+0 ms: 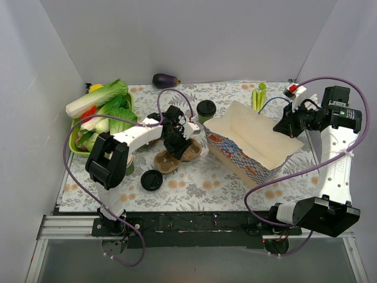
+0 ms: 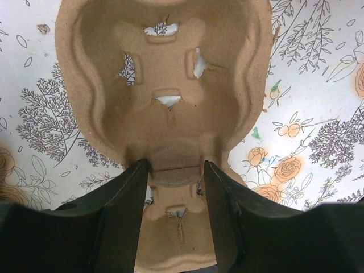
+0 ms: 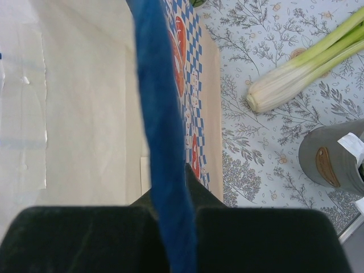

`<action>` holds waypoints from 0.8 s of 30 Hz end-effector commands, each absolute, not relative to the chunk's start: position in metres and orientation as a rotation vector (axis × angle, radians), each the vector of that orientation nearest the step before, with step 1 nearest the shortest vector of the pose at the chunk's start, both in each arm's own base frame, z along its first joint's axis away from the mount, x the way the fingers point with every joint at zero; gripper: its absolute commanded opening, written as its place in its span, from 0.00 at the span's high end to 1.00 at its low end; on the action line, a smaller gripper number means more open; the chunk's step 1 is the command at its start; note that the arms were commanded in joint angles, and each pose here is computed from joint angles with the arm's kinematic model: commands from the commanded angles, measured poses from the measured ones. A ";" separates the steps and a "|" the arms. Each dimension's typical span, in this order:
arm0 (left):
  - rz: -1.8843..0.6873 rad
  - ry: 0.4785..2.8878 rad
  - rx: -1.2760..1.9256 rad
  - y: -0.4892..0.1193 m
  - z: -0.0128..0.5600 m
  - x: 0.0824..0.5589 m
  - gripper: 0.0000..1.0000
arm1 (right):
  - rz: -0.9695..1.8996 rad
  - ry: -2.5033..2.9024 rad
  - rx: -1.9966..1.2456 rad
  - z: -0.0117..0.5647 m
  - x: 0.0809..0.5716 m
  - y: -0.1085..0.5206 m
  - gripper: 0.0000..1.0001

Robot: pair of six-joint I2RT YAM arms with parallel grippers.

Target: Pack the takeout coffee

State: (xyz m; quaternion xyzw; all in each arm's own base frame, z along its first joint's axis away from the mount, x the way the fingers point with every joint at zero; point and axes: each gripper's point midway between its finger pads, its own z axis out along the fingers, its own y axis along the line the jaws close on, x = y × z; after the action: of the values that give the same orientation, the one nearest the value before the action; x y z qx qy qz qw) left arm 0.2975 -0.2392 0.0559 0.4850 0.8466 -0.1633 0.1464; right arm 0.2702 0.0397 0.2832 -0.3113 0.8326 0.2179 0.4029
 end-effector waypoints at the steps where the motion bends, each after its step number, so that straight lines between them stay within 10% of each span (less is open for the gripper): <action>1: -0.454 2.431 1.389 -0.239 0.056 0.295 0.57 | 0.548 2.080 -0.778 0.287 0.274 0.041 0.99; 9: -0.449 2.438 1.370 -0.241 0.056 0.297 0.61 | 0.551 2.082 -0.769 0.286 0.274 0.041 0.99; 24: -0.629 2.429 1.220 -0.232 0.132 0.266 1.00 | 0.515 2.076 -0.772 0.292 0.276 0.038 0.99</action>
State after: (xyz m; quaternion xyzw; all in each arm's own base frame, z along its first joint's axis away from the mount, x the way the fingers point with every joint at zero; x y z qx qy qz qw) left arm 0.2764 -0.2334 0.0720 0.4529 0.8635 -0.1834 0.1245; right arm 0.2736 0.0371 0.2790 -0.2999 0.8387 0.2143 0.4010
